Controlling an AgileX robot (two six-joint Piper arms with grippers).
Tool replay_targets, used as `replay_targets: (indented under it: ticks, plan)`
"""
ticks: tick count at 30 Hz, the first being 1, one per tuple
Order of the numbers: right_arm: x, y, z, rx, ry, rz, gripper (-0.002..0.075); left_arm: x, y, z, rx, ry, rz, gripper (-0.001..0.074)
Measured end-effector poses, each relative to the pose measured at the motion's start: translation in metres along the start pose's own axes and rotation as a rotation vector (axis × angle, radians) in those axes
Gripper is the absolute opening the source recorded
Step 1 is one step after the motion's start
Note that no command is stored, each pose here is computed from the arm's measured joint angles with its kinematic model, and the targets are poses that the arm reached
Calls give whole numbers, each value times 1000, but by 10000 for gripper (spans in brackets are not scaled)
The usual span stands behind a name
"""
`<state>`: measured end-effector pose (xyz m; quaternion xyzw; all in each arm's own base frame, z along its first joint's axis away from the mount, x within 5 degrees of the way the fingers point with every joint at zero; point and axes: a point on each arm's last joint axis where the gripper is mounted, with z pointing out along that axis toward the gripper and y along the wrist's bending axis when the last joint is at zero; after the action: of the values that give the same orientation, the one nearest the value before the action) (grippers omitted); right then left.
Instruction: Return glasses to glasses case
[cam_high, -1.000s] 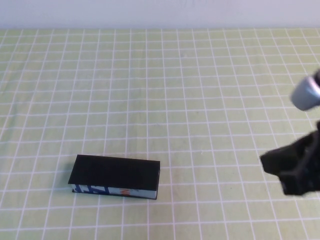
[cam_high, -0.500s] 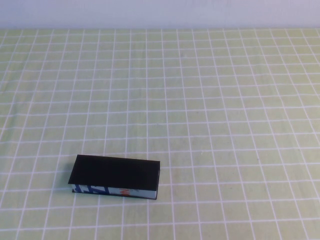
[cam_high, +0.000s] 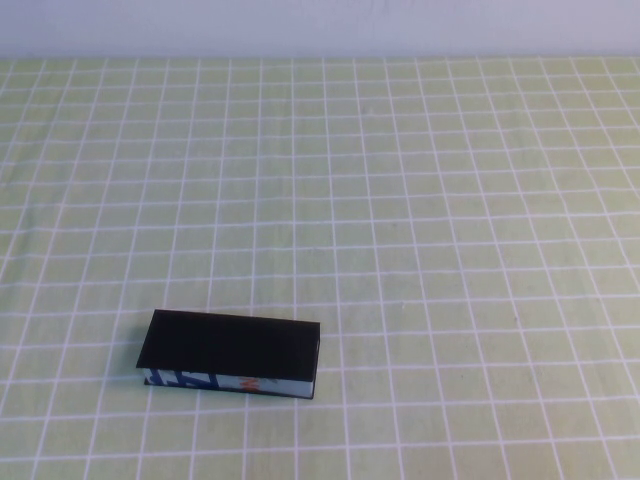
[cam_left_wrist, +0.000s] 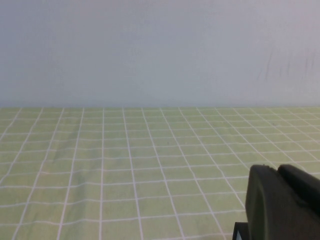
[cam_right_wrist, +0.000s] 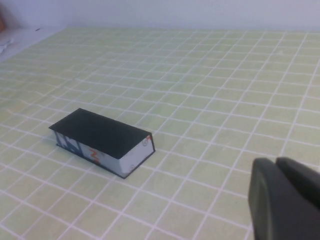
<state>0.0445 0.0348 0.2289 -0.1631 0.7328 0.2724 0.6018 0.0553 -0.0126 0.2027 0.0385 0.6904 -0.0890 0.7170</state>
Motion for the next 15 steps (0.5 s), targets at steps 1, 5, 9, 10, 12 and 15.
replay_targets:
  ticks: [1, 5, 9, 10, 12, 15]
  plan:
    - [3, -1, 1, 6, -5, -6, -18, 0, 0, 0, 0, 0, 0, -1]
    - [11, -8, 4, 75, -58, -9, -18, 0, 0, 0, 0, 0, 0, -1]
    - [23, -26, 5, 308, -109, 20, -18, 0, 0, 0, 0, 0, 0, -1]
    - [25, -30, 5, 368, -121, 36, -18, 0, 0, 0, 0, 0, 0, -1]
    - [28, -36, 2, 463, -144, 52, -18, 0, 0, 0, 0, 0, 0, -1]
    - [28, -40, -3, 553, -193, 69, -18, 0, 0, 0, 0, 0, 0, -1]
